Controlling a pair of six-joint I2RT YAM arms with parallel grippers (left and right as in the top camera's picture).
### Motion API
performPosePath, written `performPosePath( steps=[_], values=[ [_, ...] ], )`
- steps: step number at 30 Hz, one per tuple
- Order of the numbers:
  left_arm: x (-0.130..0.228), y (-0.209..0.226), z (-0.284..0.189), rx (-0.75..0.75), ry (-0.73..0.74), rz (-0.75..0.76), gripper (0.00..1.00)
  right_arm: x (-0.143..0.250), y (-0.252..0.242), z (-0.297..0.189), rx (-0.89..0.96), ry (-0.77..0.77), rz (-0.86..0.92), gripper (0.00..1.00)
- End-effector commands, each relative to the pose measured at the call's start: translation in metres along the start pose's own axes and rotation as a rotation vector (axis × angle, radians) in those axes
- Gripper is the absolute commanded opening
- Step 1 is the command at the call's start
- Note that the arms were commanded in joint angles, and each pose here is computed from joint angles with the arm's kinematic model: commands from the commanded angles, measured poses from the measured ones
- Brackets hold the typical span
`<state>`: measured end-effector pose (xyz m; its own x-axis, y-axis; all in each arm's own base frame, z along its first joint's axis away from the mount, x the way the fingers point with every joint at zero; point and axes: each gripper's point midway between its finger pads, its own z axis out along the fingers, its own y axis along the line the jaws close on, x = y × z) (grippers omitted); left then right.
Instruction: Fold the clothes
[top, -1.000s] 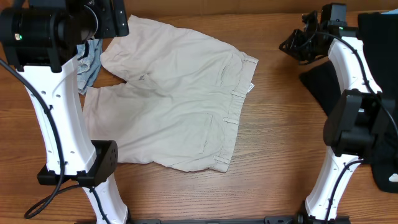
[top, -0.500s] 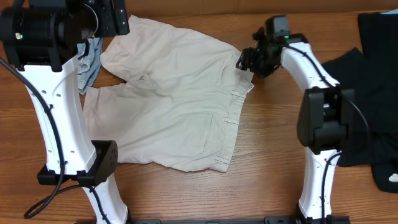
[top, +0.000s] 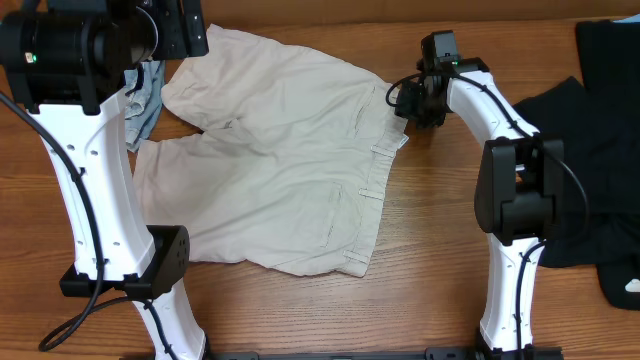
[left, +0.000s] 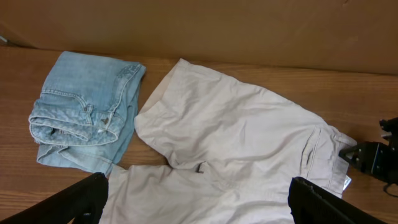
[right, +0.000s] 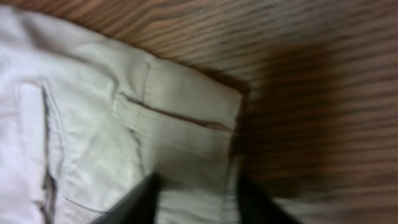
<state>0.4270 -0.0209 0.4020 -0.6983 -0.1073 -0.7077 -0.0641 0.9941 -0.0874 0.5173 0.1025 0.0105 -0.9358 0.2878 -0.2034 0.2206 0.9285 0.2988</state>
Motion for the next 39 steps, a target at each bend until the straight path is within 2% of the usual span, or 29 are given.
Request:
performPosePath(
  steps=[1, 4, 6, 12, 16, 21, 26, 27, 28, 29, 34, 39],
  values=[
    [0.000, -0.003, 0.001, 0.006, 0.001, 0.016, 0.95, 0.017, 0.015, 0.014, -0.057, 0.062, 0.000, 0.23],
    [0.001, -0.003, 0.001, 0.005, 0.005, 0.016, 0.94, 0.026, 0.017, 0.015, -0.040, 0.088, -0.007, 0.17],
    [0.002, -0.003, 0.003, 0.004, 0.010, 0.016, 0.94, 0.026, 0.006, 0.015, 0.012, 0.084, 0.014, 0.04],
    [0.009, -0.003, 0.027, -0.004, 0.069, 0.018, 0.92, -0.011, -0.034, -0.005, 0.138, -0.019, 0.069, 0.04],
    [0.018, -0.004, 0.048, -0.001, 0.127, 0.019, 0.90, -0.049, -0.057, -0.025, 0.136, -0.116, 0.105, 0.04],
    [0.023, -0.007, 0.065, 0.010, 0.160, 0.019, 0.90, -0.095, -0.067, -0.040, 0.053, -0.250, 0.021, 0.04],
    [0.024, -0.007, 0.070, 0.009, 0.168, 0.021, 0.89, -0.112, -0.068, -0.046, 0.049, -0.315, -0.045, 0.04],
    [0.024, -0.008, 0.071, 0.010, 0.169, 0.021, 0.89, -0.111, -0.068, -0.048, 0.049, -0.310, -0.043, 0.14],
    [0.024, -0.008, 0.071, 0.010, 0.168, 0.022, 0.90, -0.110, -0.067, -0.051, 0.048, -0.299, -0.041, 0.32],
    [0.023, -0.007, 0.071, 0.007, 0.166, 0.026, 0.89, -0.107, -0.063, -0.059, 0.041, -0.278, -0.038, 0.44],
    [0.021, -0.006, 0.068, -0.003, 0.156, 0.025, 0.88, -0.104, -0.044, -0.128, 0.034, -0.256, -0.029, 0.54],
    [0.018, -0.011, 0.040, 0.019, 0.118, -0.003, 0.90, -0.071, -0.009, -0.246, -0.042, -0.262, 0.005, 0.57]
  ],
)
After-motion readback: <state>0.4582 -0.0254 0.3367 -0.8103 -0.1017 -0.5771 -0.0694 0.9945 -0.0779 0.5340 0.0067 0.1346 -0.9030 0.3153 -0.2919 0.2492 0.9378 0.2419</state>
